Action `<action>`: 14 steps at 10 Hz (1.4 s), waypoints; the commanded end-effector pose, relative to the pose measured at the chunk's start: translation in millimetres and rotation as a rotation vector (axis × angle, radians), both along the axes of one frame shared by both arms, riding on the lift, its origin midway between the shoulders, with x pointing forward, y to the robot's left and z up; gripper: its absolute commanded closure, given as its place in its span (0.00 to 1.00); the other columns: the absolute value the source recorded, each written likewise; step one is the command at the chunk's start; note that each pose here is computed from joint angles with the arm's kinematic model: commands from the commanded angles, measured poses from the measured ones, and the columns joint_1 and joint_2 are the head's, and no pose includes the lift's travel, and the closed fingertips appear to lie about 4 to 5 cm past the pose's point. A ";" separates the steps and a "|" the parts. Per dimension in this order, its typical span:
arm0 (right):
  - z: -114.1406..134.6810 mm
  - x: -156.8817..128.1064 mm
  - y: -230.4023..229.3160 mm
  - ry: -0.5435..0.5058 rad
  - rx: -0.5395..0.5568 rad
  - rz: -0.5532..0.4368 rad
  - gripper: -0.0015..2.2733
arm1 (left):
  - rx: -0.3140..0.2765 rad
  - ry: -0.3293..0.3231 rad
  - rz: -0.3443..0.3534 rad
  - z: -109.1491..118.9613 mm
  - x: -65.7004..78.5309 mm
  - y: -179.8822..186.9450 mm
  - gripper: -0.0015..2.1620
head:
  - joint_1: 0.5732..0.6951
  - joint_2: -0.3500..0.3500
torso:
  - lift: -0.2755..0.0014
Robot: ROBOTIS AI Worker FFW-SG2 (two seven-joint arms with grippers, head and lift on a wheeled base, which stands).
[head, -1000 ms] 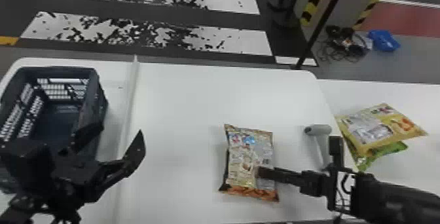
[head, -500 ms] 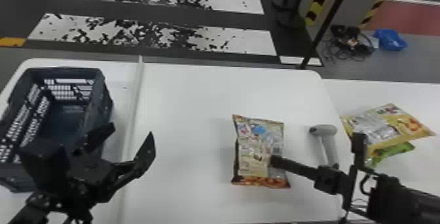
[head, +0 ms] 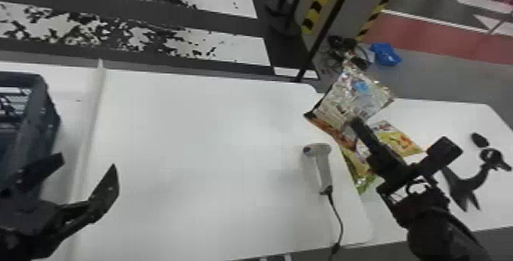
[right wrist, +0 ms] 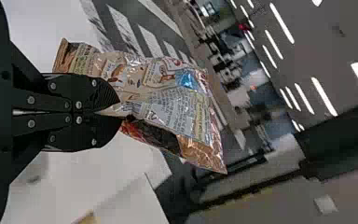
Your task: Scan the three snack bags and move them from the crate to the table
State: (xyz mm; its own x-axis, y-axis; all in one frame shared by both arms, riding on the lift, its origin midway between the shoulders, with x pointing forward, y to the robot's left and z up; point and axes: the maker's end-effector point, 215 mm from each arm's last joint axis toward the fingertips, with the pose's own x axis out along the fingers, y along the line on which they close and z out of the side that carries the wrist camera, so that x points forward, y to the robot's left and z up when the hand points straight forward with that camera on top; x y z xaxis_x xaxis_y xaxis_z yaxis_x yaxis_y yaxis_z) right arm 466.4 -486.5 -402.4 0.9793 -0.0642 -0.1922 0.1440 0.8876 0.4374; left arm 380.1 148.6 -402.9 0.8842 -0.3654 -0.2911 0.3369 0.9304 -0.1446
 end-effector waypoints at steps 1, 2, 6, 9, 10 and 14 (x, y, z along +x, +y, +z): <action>26.3 17.6 -65.0 -0.110 -0.025 -0.236 0.97 | 0.004 0.016 -0.009 -5.4 -1.8 -5.6 0.02 | 1.00 0.00 | 0.77; 24.6 23.1 -102.0 -0.109 -0.036 -0.384 0.97 | 0.008 0.014 -0.011 -5.2 -2.2 -7.7 0.02 | 1.00 0.00 | 0.77; -35.3 52.2 -143.6 0.130 -0.175 -0.535 0.97 | 0.013 -0.002 -0.006 -0.3 -2.3 -2.7 0.02 | 1.00 0.00 | 0.77; -51.2 87.5 -120.2 0.192 -0.255 -0.470 0.97 | 0.009 0.004 -0.020 -3.8 -4.9 -7.9 0.02 | 1.00 0.00 | 0.77; -52.6 92.9 -117.9 0.216 -0.295 -0.472 0.93 | 0.006 -0.008 -0.020 0.0 -6.1 -8.0 0.02 | 1.00 0.00 | 0.77; -98.6 85.4 -105.8 0.418 -0.358 -0.402 0.93 | -0.003 -0.037 -0.022 9.2 -10.0 -8.9 0.02 | 1.00 0.00 | 0.77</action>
State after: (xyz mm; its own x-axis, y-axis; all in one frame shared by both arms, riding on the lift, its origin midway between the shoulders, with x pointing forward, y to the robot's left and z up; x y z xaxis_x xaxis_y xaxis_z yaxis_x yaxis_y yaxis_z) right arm 553.3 -594.9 -495.6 0.7197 -0.5432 -0.4325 0.5931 0.8048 -0.0238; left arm 370.5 140.9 -394.7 0.8860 -0.3841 -0.2596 0.3609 0.9230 -0.1338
